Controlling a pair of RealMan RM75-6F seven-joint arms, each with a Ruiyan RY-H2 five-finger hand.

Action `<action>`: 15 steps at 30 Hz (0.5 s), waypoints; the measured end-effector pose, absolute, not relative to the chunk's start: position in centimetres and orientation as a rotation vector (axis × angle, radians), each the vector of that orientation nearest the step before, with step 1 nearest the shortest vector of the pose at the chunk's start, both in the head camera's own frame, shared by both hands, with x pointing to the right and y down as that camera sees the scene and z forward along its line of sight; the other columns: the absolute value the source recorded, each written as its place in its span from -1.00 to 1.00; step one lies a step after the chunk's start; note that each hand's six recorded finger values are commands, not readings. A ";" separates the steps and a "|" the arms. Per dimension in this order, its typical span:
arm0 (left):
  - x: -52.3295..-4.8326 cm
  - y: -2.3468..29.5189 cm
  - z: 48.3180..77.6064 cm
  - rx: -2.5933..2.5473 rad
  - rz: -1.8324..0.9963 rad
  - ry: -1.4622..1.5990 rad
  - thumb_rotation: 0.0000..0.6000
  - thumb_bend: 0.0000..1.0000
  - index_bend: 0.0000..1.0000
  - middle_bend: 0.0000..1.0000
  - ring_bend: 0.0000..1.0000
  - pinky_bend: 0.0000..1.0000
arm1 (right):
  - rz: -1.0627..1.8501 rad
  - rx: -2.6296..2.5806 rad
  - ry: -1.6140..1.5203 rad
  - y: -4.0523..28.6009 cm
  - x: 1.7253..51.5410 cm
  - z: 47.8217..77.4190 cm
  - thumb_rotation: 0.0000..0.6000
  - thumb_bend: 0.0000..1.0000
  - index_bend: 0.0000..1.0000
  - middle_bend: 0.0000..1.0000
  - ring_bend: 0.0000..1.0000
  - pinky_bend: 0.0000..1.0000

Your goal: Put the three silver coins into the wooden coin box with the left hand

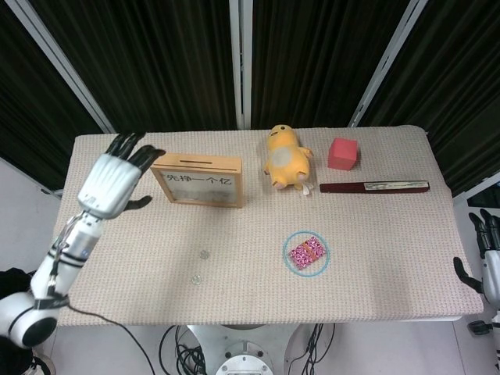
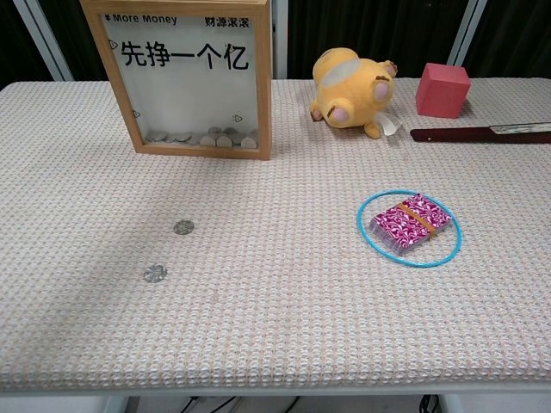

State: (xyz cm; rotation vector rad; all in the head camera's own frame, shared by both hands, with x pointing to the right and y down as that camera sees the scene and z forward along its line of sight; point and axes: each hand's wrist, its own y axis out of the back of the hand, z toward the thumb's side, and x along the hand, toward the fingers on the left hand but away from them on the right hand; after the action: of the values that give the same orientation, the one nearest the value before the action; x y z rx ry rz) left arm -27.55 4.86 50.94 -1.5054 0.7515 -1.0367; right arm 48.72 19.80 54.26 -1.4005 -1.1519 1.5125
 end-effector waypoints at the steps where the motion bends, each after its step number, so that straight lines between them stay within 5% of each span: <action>1: -28.6 6.3 51.0 -1.488 -1.050 0.750 0.93 -1.00 -0.53 -0.51 -0.84 -0.76 | 1.510 -1.406 -1.147 19.9 48.5 54.4 1.00 -0.39 -1.00 -1.00 -1.00 -1.00; 8: -34.5 17.7 55.4 -1.559 -1.240 0.727 0.82 -1.00 -0.57 -0.53 -0.84 -0.76 | 1.509 -1.424 -1.114 20.2 47.7 55.0 1.00 -0.39 -1.00 -1.00 -1.00 -1.00; 15: -34.0 20.7 59.9 -1.676 -1.206 0.735 1.00 -0.85 -0.61 -0.54 -0.84 -0.76 | 1.518 -1.422 -1.099 20.7 47.5 55.0 1.00 -0.39 -1.00 -1.00 -1.00 -1.00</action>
State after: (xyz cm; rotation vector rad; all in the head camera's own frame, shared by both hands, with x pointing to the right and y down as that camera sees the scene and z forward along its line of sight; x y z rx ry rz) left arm -34.04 20.66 59.87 -1.6761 0.7354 -1.2056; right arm 47.52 20.72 55.05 -1.4219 -1.0995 1.5180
